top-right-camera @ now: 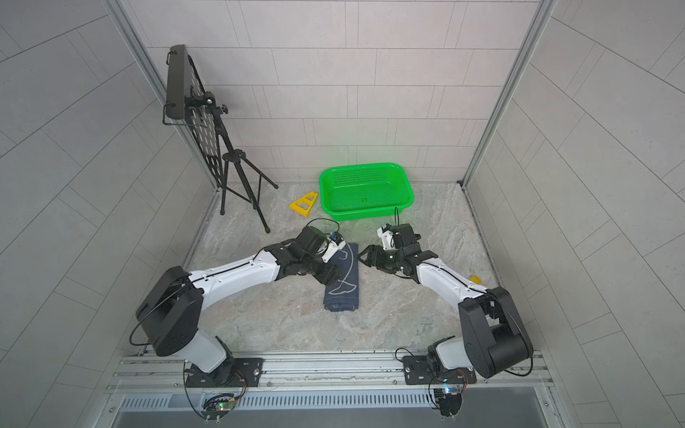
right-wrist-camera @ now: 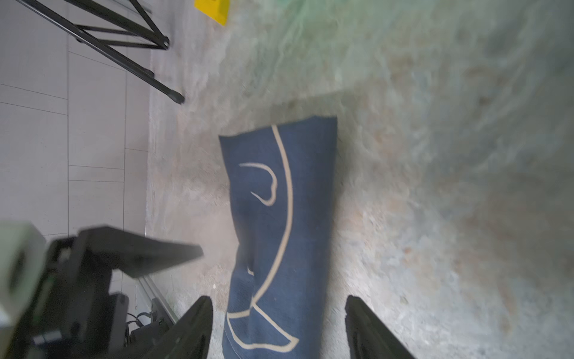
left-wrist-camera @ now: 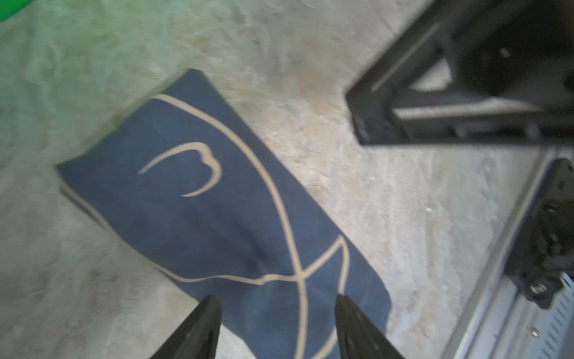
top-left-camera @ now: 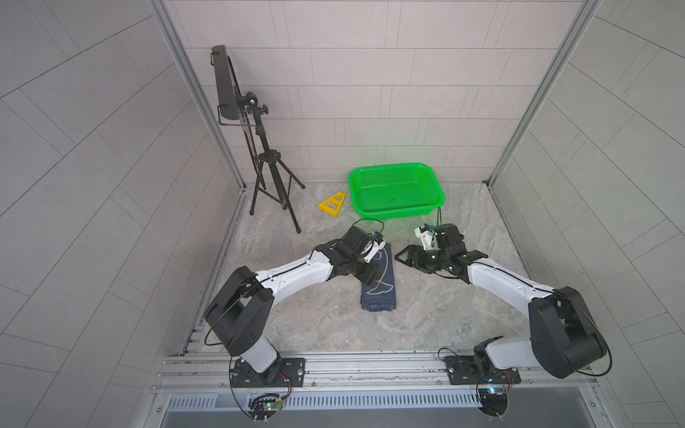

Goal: Roll up the pillowcase
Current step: Pick up the pillowcase at the center of the board.

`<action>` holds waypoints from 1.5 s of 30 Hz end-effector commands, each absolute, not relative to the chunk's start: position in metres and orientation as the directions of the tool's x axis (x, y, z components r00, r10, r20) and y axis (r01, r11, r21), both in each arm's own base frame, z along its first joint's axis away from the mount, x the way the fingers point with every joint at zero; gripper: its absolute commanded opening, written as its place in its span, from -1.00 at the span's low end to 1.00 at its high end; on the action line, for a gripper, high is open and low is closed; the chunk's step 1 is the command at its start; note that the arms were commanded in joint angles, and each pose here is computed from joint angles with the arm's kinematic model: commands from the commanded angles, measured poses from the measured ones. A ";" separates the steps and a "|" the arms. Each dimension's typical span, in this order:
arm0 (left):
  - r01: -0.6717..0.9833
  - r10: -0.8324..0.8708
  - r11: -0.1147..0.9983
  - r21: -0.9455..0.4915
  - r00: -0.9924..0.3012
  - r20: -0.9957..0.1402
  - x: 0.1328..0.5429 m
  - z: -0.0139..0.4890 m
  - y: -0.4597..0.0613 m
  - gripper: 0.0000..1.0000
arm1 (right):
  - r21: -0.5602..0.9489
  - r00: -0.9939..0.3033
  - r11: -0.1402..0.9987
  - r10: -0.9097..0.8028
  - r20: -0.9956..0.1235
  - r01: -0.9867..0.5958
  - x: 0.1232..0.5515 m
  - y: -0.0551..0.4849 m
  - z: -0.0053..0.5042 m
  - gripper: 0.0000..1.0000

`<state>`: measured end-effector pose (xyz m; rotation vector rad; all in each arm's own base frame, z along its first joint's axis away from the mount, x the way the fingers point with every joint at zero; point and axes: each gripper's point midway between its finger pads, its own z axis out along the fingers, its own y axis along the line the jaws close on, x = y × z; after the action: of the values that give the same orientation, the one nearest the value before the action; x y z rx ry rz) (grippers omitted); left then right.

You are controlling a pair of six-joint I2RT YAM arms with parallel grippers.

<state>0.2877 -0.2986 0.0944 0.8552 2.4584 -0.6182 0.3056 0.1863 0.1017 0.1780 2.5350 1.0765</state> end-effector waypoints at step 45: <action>0.485 0.232 0.818 -0.309 -0.770 -0.594 0.388 0.166 -0.270 0.48 | 0.978 -0.876 0.211 0.470 -0.107 -0.006 0.407 0.229 0.161 -0.98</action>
<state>0.3858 -0.2799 0.1138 0.5820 2.5302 -0.6139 0.3808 0.2357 0.1033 0.4525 2.2753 1.7059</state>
